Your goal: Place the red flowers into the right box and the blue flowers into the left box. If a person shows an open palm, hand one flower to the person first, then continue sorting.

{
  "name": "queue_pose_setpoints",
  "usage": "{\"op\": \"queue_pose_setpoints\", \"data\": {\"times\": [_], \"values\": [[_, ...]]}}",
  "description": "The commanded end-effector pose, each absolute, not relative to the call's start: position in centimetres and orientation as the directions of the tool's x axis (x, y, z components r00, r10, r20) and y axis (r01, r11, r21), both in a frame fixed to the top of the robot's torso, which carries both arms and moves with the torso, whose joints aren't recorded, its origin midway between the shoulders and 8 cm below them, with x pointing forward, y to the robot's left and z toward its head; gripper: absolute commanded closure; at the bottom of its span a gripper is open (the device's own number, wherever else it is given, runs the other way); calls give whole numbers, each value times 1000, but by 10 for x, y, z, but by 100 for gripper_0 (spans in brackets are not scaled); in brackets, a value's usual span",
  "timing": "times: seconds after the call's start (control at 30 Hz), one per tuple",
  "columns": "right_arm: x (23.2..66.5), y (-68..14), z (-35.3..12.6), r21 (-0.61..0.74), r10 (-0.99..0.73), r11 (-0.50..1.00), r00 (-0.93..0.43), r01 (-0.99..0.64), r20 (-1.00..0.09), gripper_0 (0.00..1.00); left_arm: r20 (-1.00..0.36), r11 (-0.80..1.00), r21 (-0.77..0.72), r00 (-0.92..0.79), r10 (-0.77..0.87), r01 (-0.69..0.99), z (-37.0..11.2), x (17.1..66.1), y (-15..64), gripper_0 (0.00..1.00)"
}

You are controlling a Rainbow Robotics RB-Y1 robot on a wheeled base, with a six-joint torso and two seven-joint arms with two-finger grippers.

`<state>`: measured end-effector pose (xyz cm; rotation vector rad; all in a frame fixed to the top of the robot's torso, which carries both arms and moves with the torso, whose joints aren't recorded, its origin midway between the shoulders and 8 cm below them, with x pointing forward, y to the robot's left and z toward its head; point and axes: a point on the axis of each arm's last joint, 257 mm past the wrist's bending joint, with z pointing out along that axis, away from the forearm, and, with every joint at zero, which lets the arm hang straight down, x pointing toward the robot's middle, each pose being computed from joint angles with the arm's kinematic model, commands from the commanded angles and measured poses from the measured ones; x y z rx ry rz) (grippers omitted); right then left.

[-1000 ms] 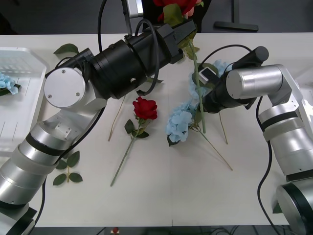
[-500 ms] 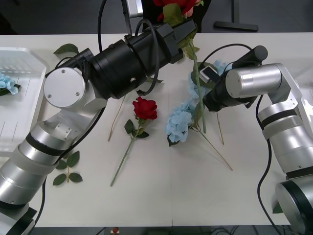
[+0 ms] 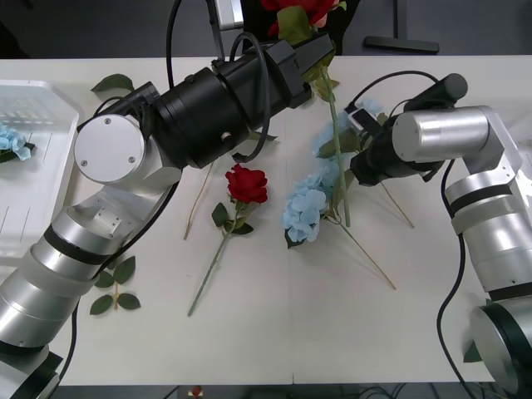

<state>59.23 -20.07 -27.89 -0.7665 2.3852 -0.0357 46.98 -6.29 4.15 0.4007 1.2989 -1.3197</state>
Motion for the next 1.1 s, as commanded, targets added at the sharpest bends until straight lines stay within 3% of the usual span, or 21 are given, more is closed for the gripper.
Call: {"op": "queue_pose_setpoints", "data": {"times": [0.03,0.33,0.5,0.63,0.73,0.97,1.1], "values": [[605,-201,-236,-113,-441,864,-629,-491,-640,100,-852,288,-383,-215,-478,878,58,459,-67,100],[597,-181,-146,171,-246,771,-534,-614,-809,100,-853,288,-381,-214,-476,879,57,458,-68,100],[599,-153,-81,242,-92,694,-417,-678,-904,100,-854,289,-379,-211,-476,879,57,458,-67,100],[601,-132,-22,247,41,642,-289,-726,-957,100,-853,288,-379,-211,-477,880,57,458,-67,100],[599,-124,17,171,78,631,-158,-757,-984,100,-854,288,-376,-209,-477,881,58,457,-67,100],[582,-112,75,103,206,566,19,-818,-978,100,-853,288,-379,-211,-478,879,57,458,-67,100],[557,-97,116,-11,243,530,164,-848,-956,100,-853,284,-378,-212,-477,881,58,456,-68,100]]}}
